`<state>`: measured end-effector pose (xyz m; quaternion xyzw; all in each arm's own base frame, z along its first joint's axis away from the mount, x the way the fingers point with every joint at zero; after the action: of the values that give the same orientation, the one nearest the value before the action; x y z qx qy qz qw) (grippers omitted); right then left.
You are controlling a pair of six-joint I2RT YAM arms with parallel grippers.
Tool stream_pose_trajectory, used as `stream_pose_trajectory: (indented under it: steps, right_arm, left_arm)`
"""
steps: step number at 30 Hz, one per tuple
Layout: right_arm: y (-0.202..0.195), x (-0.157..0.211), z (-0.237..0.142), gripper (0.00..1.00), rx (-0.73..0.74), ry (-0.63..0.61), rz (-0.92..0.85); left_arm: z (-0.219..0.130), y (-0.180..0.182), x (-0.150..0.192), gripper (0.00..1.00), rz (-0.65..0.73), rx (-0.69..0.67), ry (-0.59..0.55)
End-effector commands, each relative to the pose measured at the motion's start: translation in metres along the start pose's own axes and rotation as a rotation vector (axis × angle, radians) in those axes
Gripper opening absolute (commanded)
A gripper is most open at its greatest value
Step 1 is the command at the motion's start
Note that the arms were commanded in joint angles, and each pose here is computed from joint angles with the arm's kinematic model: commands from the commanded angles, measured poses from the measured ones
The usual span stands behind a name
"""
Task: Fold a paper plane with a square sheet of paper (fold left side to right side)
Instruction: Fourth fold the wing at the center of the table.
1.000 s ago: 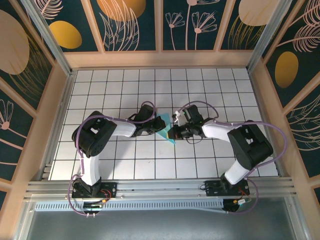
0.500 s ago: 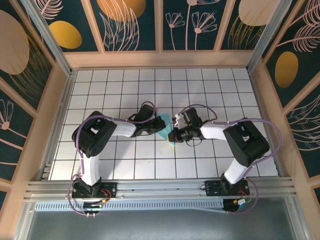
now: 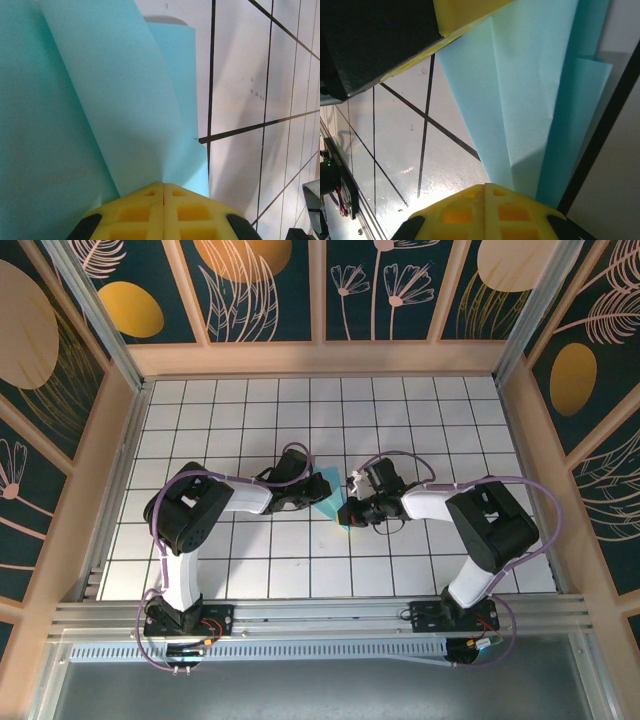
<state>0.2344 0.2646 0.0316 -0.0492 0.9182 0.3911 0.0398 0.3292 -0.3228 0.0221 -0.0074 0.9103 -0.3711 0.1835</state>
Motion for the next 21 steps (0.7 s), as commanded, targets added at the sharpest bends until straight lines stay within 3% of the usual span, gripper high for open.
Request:
stream_pose_trajectory:
  steps: [1,21]
  right_arm:
    - [-0.0107,0.0053,0.0040,0.03,0.031,0.009,0.016]
    - [-0.0161,0.0132,0.0029,0.04,0.041,0.021,0.028]
  left_arm:
    - [0.0047,0.0353,0.0197,0.07,-0.018,-0.128,0.053]
    - [0.0042,0.0367,0.0196,0.07,-0.019,-0.136,0.052]
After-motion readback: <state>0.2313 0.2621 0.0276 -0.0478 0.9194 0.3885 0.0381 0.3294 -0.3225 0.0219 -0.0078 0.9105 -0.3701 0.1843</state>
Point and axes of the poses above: each hand's point on the last joint's axis, 136 mm out from that joint toward the fingers, its own z axis out along the fingers, its own y axis along the line the jaws close on, x = y × z, the point moved 1 cm from there along -z, back along the fingers, and after that the axes turned 9 degrees about z, right-handed, at the moved point
